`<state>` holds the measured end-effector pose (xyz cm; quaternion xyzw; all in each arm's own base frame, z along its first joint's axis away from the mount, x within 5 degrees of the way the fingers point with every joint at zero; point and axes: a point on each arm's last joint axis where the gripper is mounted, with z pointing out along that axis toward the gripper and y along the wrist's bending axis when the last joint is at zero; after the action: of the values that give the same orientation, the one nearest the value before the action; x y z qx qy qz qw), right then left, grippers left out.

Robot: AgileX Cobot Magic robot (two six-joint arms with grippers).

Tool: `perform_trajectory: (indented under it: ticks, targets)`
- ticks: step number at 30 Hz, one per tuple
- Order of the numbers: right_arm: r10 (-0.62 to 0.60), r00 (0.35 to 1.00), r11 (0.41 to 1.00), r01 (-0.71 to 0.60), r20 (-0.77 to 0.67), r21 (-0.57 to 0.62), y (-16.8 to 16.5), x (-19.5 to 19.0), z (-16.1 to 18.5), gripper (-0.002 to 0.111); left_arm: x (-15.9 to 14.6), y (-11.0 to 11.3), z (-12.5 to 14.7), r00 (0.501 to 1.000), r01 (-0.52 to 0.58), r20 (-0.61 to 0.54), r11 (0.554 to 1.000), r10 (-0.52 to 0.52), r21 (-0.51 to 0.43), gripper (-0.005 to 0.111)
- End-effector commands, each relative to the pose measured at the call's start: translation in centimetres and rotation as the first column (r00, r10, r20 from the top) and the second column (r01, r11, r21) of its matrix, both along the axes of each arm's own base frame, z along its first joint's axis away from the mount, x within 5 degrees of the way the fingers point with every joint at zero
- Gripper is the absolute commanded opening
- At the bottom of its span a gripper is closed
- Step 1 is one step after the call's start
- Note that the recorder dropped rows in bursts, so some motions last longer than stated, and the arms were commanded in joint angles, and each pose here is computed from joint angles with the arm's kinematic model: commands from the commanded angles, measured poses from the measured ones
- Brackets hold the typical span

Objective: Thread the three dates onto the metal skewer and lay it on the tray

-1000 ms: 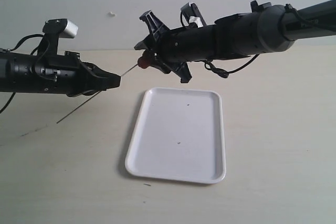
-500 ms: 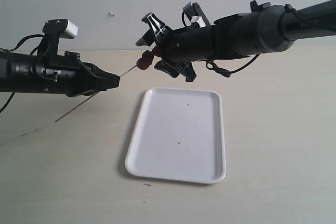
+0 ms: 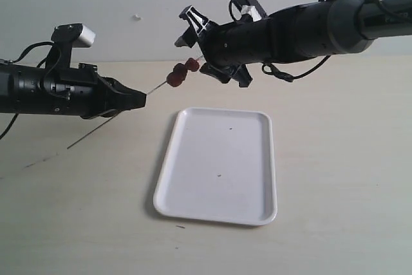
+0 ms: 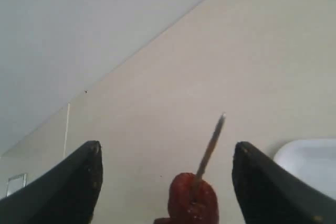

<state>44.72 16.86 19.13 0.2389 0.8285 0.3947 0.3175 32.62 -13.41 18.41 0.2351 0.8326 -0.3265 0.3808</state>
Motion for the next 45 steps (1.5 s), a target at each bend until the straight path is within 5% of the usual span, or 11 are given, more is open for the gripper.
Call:
perform_trajectory:
  ticks: [1,11,17,21,27,35,45]
  targets:
    - [-0.004,0.998,1.0,0.006,0.064,-0.03,-0.5,-0.1,2.1,0.068,0.0,-0.2,0.6,1.0,-0.005,0.003,1.0,0.005,-0.023,0.0]
    - [-0.024,0.977,0.977,0.067,0.21,-0.201,-1.9,-0.4,5.6,0.068,-0.1,-0.1,0.4,0.999,-0.008,-0.034,1.0,0.007,-0.024,0.0]
    - [0.343,0.886,0.835,-0.136,0.312,-0.532,-1.7,-2.9,9.8,0.066,-0.1,-0.2,0.3,0.998,-0.021,-0.054,0.999,0.019,-0.035,0.0]
    - [0.495,0.827,0.747,-0.249,0.266,-0.616,-1.6,-4.7,11.4,0.041,-1.0,0.0,-0.9,0.998,-0.013,-0.062,1.0,0.012,-0.015,0.0]
    - [0.498,0.839,0.688,-0.227,0.221,-0.689,-3.2,-7.7,9.0,0.001,-2.0,-1.5,-1.5,0.997,0.017,-0.077,1.0,-0.015,0.024,0.0]
    - [0.521,0.832,0.551,-0.159,0.189,-0.82,-5.8,-12.3,6.6,0.0,-2.4,-3.3,-1.8,0.997,-0.019,-0.078,0.993,0.028,0.117,0.0]
    - [0.517,0.784,0.597,-0.042,0.344,-0.801,-6.8,-15.8,12.4,0.0,-3.7,-5.9,-2.3,0.993,-0.016,-0.111,0.988,0.033,0.15,0.0]
